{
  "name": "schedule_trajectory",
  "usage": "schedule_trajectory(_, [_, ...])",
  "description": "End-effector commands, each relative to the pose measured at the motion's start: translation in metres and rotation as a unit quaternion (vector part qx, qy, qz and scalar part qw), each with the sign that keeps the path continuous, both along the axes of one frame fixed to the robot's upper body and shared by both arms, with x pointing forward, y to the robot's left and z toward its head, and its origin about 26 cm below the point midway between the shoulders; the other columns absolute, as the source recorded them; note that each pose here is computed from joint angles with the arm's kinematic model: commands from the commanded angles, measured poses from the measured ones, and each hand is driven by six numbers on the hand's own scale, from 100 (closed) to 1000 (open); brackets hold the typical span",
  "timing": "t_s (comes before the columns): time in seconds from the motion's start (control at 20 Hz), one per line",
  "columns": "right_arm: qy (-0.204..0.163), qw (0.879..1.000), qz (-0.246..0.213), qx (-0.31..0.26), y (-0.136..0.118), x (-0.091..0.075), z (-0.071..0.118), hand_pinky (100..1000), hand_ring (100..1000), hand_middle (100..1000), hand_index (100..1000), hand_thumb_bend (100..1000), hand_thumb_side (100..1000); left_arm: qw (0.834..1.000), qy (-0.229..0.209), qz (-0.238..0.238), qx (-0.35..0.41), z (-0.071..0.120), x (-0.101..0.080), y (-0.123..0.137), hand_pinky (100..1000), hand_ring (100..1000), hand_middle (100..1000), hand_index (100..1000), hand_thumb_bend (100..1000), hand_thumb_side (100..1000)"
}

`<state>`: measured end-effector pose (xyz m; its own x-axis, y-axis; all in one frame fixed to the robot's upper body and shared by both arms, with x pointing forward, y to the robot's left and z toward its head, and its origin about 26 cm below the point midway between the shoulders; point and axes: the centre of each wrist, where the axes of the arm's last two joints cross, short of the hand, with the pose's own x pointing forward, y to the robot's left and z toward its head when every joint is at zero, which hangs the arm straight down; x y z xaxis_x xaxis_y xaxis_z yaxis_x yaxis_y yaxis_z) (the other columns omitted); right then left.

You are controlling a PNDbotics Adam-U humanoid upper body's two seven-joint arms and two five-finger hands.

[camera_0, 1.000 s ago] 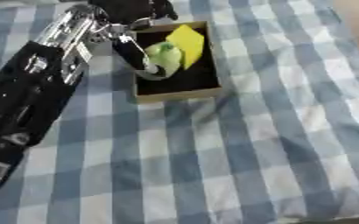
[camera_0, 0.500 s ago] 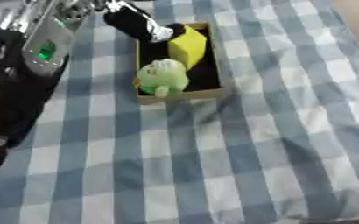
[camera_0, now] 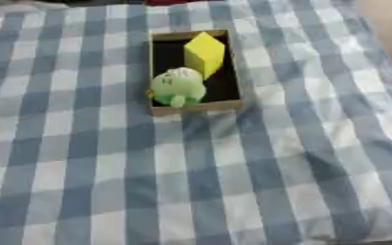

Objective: Pick up objects on the table and place them in the box.

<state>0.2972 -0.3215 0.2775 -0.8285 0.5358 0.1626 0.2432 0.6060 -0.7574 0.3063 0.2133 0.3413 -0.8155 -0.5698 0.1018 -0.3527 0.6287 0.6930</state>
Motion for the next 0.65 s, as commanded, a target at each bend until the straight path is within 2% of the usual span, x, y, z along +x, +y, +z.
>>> schedule_trajectory(0.05, [-0.026,1.0,-0.007,-0.007,-0.002,-0.005,0.013,561,701,700,780,100,872,0.996,-0.051,0.014,-0.069,0.005,-0.006,0.022,856,942,821,820,279,487])
schedule_trajectory(0.15, [-0.031,0.999,-0.006,-0.001,-0.001,-0.005,0.014,560,702,701,782,100,865,0.993,-0.066,0.023,-0.098,-0.006,-0.005,0.033,850,936,815,813,268,496])
schedule_trajectory(0.25, [-0.034,0.999,-0.004,0.005,0.0,-0.004,0.014,554,700,703,783,100,857,0.99,-0.067,0.033,-0.12,-0.022,-0.003,0.043,832,919,794,786,232,510])
schedule_trajectory(0.45, [-0.034,0.999,0.002,0.009,0.003,-0.003,0.013,554,705,708,788,100,852,0.982,-0.062,0.056,-0.167,-0.057,-0.003,0.062,810,902,773,769,219,516])
schedule_trajectory(0.65, [-0.038,0.999,0.001,0.008,0.005,-0.003,0.013,551,708,713,792,100,835,0.973,-0.089,0.053,-0.207,-0.073,-0.004,0.071,810,891,764,764,239,509])
